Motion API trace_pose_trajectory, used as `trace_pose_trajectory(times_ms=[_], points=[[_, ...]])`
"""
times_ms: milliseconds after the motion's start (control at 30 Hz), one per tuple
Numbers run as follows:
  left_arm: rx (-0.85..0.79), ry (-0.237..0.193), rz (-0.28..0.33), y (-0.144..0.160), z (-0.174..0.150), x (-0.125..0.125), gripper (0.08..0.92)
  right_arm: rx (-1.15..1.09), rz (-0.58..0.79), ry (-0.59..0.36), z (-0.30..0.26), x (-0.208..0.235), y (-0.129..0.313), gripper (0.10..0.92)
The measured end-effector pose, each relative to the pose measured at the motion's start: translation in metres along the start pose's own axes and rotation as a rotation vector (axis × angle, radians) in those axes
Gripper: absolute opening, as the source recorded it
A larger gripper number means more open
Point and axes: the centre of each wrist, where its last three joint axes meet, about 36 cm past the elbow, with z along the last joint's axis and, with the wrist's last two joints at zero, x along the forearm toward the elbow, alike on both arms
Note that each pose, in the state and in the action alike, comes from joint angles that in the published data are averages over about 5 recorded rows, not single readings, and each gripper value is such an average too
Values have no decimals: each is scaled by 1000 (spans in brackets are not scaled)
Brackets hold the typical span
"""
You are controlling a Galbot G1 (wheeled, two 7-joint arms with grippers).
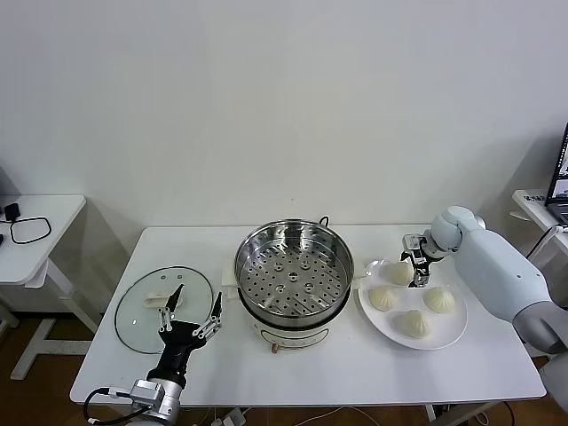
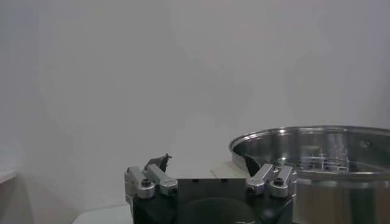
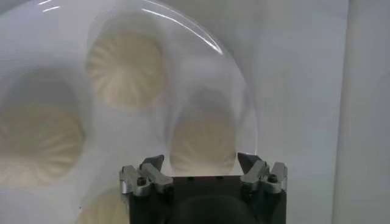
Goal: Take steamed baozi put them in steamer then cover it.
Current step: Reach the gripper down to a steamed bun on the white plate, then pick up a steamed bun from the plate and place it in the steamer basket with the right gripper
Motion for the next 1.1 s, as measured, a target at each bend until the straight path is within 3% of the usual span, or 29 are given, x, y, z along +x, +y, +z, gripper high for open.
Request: trace_pose_trajectory(times_ms=[433, 767, 1100], points=[[5, 2, 4, -2, 1, 1, 823, 3, 4, -6, -5, -6, 1, 716], [9, 1, 4, -4, 1, 1, 823, 8, 5, -12, -3, 0, 2, 688], [8, -4, 7, -4, -2, 3, 823, 77, 39, -60, 4, 66, -8, 687]])
